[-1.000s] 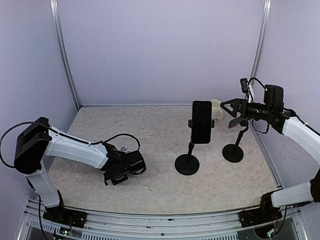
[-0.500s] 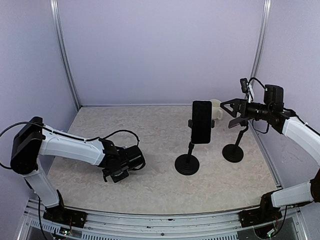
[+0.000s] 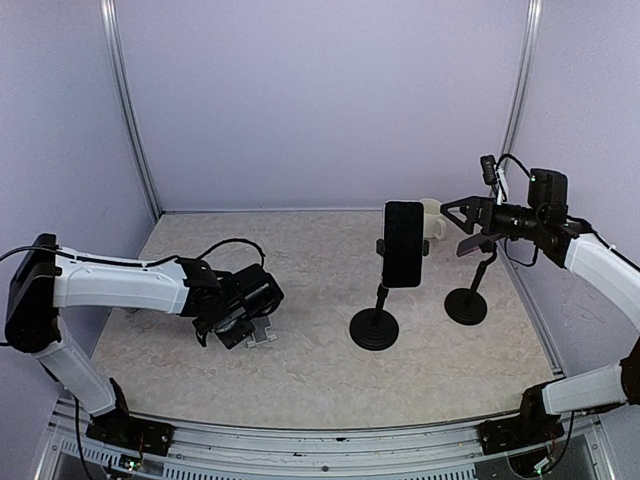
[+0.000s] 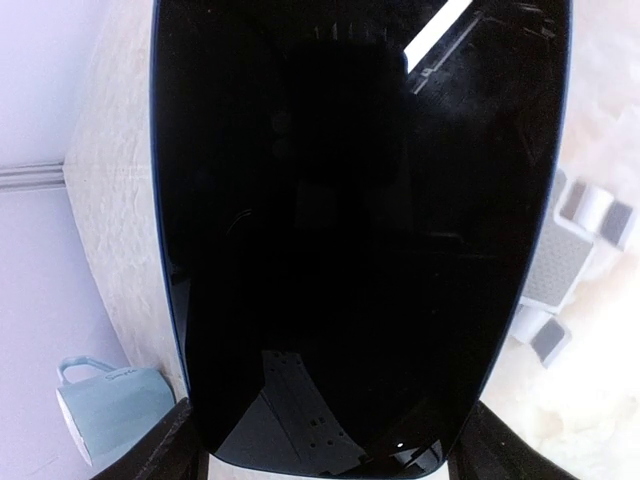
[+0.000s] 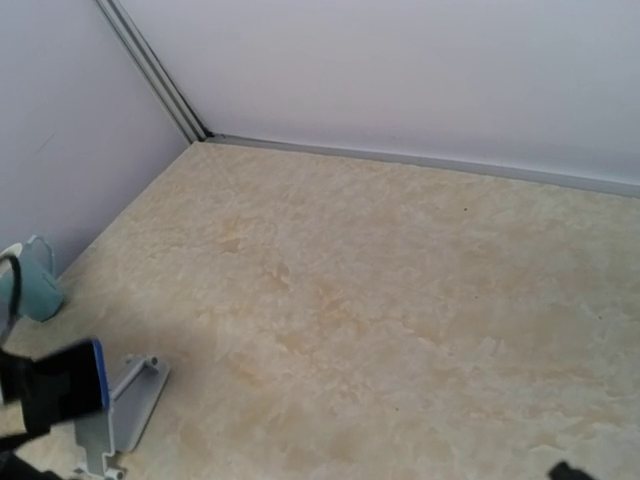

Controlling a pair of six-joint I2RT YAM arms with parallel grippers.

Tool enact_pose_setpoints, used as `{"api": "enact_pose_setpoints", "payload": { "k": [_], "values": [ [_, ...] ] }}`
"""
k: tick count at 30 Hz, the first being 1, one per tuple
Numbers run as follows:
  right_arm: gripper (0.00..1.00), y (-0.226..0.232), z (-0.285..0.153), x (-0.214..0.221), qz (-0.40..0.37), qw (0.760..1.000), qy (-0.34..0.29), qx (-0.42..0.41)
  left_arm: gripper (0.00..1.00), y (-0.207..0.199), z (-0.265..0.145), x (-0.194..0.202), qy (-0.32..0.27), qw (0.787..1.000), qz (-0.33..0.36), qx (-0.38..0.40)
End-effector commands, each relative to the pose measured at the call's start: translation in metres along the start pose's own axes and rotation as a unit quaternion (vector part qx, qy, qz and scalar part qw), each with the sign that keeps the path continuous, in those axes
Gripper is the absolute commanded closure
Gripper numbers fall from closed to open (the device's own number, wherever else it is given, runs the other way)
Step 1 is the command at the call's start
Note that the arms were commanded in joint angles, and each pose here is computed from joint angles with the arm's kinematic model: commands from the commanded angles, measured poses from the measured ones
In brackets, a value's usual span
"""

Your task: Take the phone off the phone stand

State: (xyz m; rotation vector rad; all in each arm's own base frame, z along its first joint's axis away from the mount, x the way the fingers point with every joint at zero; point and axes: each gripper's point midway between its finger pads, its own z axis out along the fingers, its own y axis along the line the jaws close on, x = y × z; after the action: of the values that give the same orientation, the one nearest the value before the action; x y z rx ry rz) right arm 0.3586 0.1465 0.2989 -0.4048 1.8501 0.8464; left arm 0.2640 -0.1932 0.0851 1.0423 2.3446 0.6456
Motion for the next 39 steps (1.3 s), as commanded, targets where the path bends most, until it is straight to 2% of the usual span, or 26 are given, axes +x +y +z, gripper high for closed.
{"api": "enact_pose_setpoints", "payload": {
  "k": [1, 7, 13, 20, 31, 39],
  "values": [
    [0.00, -0.002, -0.003, -0.002, 0.001, 1.000, -0.006, 0.000, 0.57, 0.037, -0.025, -0.036, -0.062, 0.992, -0.103, 0.027],
    [0.00, -0.001, -0.005, -0.003, -0.001, 1.000, -0.008, 0.000, 0.60, 0.066, -0.030, -0.053, -0.090, 0.976, -0.181, 0.077],
    [0.00, 0.000, -0.004, -0.003, 0.000, 1.000, -0.009, -0.002, 0.60, 0.092, -0.022, -0.057, -0.098, 0.947, -0.273, 0.140],
    [0.00, 0.001, -0.004, -0.004, -0.001, 1.000, -0.009, -0.005, 0.61, 0.125, 0.010, -0.035, -0.066, 0.920, -0.345, 0.174],
    [0.00, -0.001, -0.001, 0.001, 0.005, 1.000, -0.006, -0.010, 0.61, 0.114, 0.077, 0.003, 0.011, 0.886, -0.406, 0.225],
    [0.00, -0.003, -0.002, 0.005, 0.003, 1.000, -0.005, -0.004, 0.60, 0.095, 0.111, 0.016, 0.055, 0.888, -0.398, 0.224]
  ]
}}
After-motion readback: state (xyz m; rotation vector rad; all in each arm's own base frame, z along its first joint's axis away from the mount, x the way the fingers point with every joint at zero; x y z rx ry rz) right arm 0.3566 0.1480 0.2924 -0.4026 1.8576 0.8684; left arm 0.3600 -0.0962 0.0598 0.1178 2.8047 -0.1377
